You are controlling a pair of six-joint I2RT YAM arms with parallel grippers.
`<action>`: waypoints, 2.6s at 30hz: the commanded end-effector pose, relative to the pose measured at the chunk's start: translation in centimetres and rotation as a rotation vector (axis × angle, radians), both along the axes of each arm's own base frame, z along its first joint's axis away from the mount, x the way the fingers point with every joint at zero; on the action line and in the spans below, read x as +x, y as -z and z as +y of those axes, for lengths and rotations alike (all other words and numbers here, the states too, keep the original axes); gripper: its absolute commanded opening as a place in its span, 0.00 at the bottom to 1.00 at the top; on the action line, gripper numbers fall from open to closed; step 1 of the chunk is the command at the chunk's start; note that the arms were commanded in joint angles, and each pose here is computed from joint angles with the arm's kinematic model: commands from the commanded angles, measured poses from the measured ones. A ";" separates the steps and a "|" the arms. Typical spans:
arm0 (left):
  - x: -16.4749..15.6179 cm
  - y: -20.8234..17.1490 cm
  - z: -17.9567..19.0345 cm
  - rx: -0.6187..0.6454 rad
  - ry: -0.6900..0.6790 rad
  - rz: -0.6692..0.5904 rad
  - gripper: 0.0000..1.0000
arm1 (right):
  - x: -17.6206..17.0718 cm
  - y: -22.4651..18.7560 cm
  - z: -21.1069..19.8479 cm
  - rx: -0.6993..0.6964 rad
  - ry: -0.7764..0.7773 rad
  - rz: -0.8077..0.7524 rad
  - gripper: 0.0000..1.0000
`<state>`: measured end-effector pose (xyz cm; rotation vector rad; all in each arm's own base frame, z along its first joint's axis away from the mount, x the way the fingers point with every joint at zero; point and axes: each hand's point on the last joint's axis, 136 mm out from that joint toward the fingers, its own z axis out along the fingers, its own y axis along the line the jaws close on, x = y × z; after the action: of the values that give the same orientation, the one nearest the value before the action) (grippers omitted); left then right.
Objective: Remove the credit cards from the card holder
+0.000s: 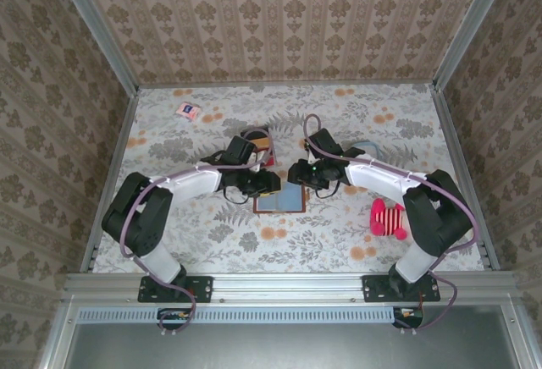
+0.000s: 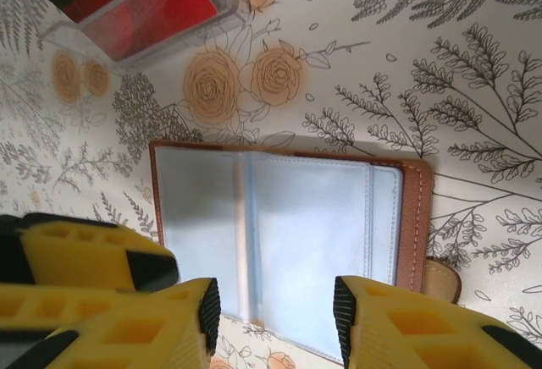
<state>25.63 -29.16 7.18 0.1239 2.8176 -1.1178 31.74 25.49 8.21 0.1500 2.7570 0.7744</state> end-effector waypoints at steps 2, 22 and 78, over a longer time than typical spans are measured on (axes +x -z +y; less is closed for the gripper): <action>0.2 1.4 4.4 0.110 -0.123 0.010 0.37 | -1.0 0.7 2.0 -0.033 -0.102 0.032 0.45; 0.4 3.4 3.8 0.076 -0.134 0.070 0.34 | -1.8 6.5 2.3 -0.148 -0.133 0.163 0.45; 0.0 -1.8 -5.2 -0.236 0.086 0.046 0.35 | 0.6 -0.9 -1.7 0.076 0.099 -0.016 0.54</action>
<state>25.43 -33.53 8.44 0.1803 2.7241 -1.4607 32.20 23.40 7.77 0.2985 2.7240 0.7946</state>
